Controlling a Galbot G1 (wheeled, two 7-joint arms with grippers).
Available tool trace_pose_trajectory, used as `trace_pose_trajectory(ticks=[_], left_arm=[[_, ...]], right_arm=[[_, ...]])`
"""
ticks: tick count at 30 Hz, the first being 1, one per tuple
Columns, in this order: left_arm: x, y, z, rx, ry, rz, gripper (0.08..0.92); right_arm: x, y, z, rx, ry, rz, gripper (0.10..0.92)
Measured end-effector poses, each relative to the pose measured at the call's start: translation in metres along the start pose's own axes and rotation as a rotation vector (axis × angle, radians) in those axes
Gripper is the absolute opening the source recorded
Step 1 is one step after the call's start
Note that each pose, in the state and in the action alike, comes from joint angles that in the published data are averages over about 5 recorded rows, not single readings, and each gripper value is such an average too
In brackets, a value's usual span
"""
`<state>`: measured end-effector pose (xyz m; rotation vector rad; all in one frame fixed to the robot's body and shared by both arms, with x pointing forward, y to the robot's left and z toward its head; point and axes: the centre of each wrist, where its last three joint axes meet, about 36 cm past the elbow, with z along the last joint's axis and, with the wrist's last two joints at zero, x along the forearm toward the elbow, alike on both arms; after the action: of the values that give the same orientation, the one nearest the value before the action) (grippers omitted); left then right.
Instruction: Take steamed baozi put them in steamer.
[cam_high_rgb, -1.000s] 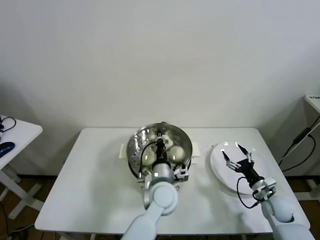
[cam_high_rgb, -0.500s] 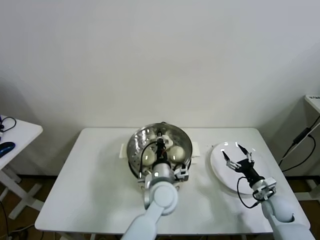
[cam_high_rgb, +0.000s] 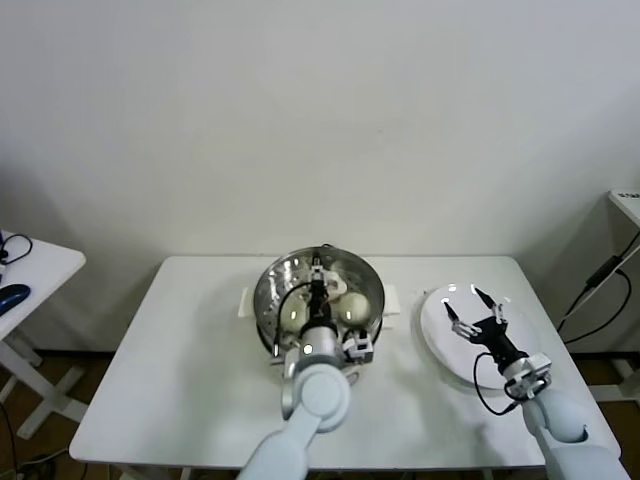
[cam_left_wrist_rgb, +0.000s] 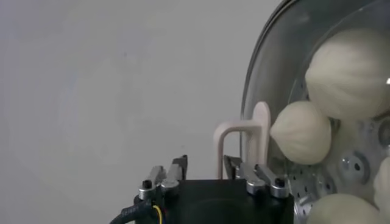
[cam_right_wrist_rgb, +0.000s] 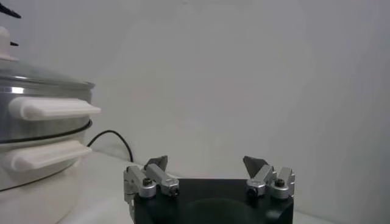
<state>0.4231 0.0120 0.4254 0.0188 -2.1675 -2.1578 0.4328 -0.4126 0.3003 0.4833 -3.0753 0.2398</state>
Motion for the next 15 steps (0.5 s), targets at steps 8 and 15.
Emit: trace_pose_trajectory(ticks=[8,15], left_arm=[[0.004,0.004,0.007,0.001,-0.004,-0.010,0.712],[0.009,0.008,0.014,0.012,-0.016,0.004,0.819]], right_arm=[[-0.001,0.000,0.001,0.001,0.003,-0.005,0.823],[-0.002,-0.002,0.003,0.003,0.006,-0.004,0.823]])
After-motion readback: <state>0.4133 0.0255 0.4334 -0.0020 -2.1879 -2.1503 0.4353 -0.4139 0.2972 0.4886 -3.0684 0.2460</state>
